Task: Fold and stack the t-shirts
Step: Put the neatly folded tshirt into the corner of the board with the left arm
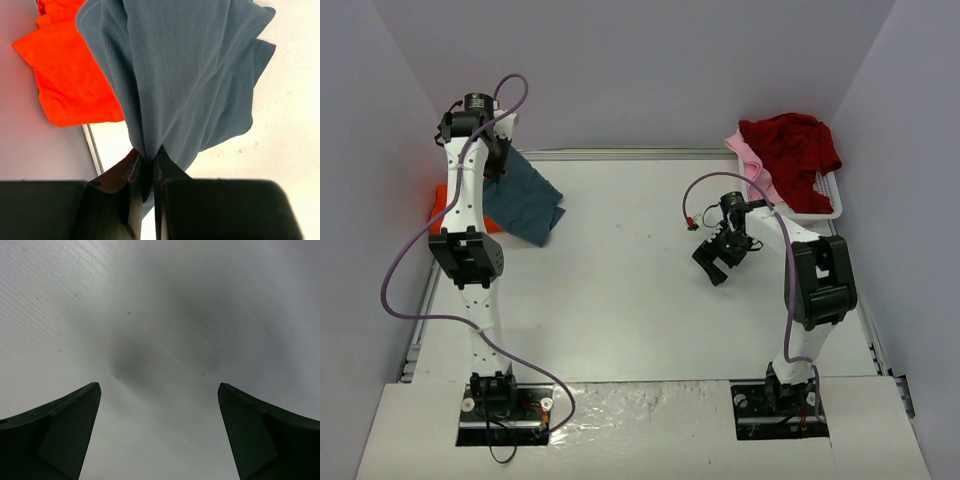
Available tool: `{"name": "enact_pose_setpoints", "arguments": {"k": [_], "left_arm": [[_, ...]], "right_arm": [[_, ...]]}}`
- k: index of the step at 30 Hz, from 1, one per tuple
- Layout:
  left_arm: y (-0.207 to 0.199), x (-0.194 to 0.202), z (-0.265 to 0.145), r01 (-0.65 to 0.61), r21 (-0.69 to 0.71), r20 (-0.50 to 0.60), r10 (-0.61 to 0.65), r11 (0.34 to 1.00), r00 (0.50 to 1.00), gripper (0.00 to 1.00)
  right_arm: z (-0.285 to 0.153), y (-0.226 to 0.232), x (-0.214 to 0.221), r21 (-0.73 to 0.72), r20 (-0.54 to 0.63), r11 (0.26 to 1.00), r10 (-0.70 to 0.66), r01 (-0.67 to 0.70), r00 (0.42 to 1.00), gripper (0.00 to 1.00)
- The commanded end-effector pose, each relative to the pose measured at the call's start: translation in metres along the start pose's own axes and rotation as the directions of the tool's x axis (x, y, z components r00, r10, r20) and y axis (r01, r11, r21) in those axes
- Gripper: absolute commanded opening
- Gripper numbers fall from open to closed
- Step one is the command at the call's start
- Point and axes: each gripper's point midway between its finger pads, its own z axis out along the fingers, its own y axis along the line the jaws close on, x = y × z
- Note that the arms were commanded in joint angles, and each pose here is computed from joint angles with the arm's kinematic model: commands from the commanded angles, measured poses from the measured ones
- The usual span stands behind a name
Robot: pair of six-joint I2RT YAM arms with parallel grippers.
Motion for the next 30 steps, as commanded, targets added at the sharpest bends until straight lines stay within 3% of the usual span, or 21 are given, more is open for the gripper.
{"name": "enact_pose_setpoints", "arguments": {"k": [1,10,16,30], "left_arm": [[0.011,-0.020,-0.055,-0.018,-0.074,0.123,0.027,0.997,0.992,0.02],[0.025,-0.026,-0.056,-0.080,-0.185,0.113,0.102,0.979,0.988,0.02],[0.022,-0.039,-0.065,-0.102,-0.207,0.163,0.137,0.973,0.977,0.02],[-0.005,-0.062,-0.091,-0.076,-0.150,0.288,0.117,0.986,0.950,0.02]], "right_arm": [[0.005,0.006,0.013,-0.017,-0.063,1.000,-0.004,0.003,0.998,1.00],[0.008,0.008,0.017,-0.018,-0.081,1.000,-0.008,0.007,0.997,1.00],[0.012,0.008,0.022,-0.015,-0.107,1.000,-0.007,0.006,0.994,1.00],[0.021,0.009,0.029,-0.019,-0.148,1.000,-0.006,0.003,0.989,1.00]]}}
